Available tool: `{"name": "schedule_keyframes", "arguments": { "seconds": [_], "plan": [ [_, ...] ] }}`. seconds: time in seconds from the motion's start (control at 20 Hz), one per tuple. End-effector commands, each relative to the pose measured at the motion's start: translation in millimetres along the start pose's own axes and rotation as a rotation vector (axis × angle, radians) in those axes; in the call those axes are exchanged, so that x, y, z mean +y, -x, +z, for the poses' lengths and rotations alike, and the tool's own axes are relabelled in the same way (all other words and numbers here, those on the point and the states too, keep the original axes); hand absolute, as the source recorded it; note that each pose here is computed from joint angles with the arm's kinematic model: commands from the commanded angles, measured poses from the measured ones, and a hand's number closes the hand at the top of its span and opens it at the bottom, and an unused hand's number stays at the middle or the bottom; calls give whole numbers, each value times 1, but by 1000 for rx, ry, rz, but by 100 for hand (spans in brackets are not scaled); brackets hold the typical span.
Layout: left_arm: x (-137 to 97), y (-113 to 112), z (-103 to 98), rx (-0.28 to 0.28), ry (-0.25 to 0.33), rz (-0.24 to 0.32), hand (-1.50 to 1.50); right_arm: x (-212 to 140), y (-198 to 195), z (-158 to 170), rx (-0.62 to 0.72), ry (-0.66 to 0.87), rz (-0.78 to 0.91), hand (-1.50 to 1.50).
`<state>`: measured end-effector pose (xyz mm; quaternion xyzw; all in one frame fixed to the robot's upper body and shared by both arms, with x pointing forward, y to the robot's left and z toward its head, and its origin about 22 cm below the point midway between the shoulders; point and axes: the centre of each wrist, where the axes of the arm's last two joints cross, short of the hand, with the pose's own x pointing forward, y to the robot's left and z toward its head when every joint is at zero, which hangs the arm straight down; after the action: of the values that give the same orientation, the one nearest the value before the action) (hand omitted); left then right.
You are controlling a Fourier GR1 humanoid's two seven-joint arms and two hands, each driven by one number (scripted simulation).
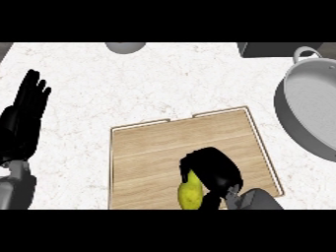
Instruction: Pick the pear from the tray and place it in the pot
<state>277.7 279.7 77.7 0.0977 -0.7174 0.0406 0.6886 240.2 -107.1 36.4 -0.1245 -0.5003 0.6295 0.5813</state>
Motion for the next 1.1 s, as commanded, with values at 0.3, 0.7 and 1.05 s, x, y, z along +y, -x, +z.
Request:
{"name": "schedule_keyframes", "arguments": {
  "seconds": [0.3, 0.7, 1.05],
  "plan": [
    [8, 8, 5, 0, -2, 4, 0, -14, -15, 91, 49, 502, -133, 150],
    [15, 1, -3, -2, -18, -16, 0, -56, -18, 166, 113, 995, -158, 150],
    [3, 2, 8, -15, 27, -4, 0, -85, 19, 201, 223, 1134, -166, 150]
  ]
}}
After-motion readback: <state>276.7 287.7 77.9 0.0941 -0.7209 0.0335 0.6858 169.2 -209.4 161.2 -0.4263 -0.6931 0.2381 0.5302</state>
